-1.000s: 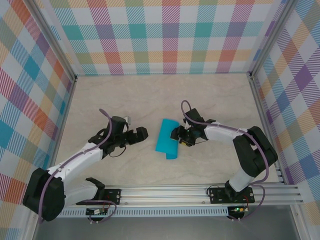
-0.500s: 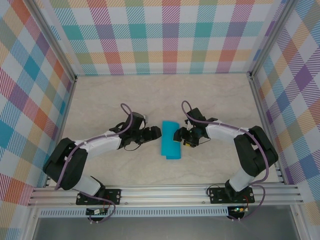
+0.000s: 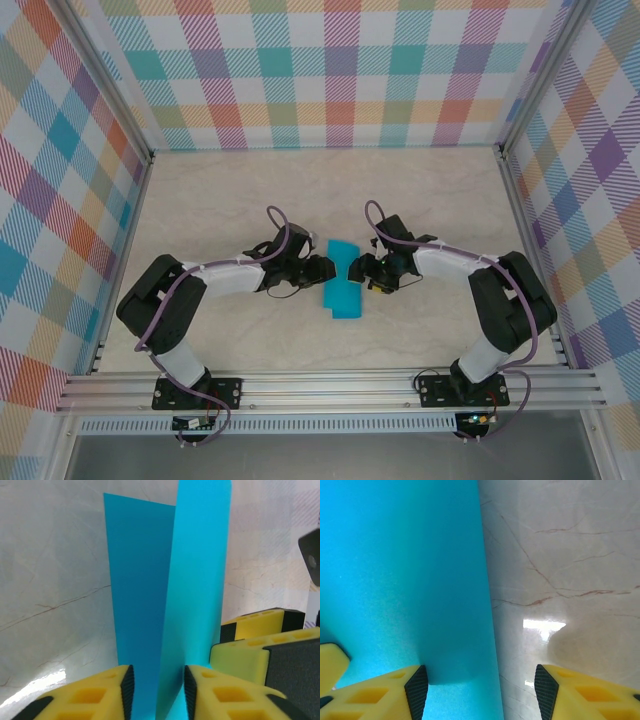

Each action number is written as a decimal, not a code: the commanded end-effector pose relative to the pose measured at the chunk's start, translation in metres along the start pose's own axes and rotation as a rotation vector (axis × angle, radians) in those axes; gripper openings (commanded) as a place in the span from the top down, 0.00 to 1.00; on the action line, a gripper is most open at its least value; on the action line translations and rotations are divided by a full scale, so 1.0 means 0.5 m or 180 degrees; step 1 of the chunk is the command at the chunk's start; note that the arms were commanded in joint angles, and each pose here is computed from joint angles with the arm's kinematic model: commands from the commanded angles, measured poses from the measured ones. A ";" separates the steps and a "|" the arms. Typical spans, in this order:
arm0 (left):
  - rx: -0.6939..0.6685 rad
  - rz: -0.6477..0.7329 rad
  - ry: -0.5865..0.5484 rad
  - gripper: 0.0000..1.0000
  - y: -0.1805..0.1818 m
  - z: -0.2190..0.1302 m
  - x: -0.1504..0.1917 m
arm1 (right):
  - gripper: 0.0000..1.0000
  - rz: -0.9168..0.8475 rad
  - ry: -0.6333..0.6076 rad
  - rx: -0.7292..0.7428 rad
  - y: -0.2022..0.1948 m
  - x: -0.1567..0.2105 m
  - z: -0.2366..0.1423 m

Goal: Fold a paper plane with a square sheet of paper (pick it up from the middle)
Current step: First fold in half a square sheet of paper at the center of the table.

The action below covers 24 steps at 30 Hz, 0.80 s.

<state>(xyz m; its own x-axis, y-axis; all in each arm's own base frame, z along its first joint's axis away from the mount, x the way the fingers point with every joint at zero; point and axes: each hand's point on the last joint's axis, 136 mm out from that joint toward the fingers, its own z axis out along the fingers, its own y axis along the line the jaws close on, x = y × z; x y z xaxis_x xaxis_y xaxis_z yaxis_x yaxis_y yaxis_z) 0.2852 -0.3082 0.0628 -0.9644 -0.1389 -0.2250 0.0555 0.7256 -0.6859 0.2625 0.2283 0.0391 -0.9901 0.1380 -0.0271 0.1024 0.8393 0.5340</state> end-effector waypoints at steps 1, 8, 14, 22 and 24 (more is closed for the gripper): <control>0.0121 0.0082 -0.0042 0.73 -0.030 -0.003 -0.007 | 0.39 -0.0050 0.0035 -0.0053 0.001 0.008 -0.010; 0.0082 0.0130 -0.0062 0.91 -0.026 -0.004 -0.007 | 0.38 -0.0042 0.0014 -0.0182 0.010 0.004 -0.024; 0.0094 0.0167 -0.0060 0.94 -0.030 0.000 -0.008 | 0.36 -0.0064 0.0023 -0.0317 0.022 -0.001 -0.039; 0.0230 0.0215 -0.0019 0.94 -0.056 0.015 -0.009 | 0.31 -0.0066 0.0151 -0.0454 0.039 -0.007 -0.025; 0.0272 0.0210 0.0001 0.93 -0.062 0.020 -0.008 | 0.30 -0.0067 0.0141 -0.0363 0.030 -0.012 -0.021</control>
<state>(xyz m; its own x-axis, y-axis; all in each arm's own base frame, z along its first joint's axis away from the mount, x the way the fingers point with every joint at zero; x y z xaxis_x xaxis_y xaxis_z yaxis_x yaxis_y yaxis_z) 0.2871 -0.3215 0.0700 -0.9612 -0.1167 -0.2500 0.0973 0.7045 -0.7030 0.2624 0.2333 0.0552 -0.9937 0.1124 0.0056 0.0909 0.7721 0.6290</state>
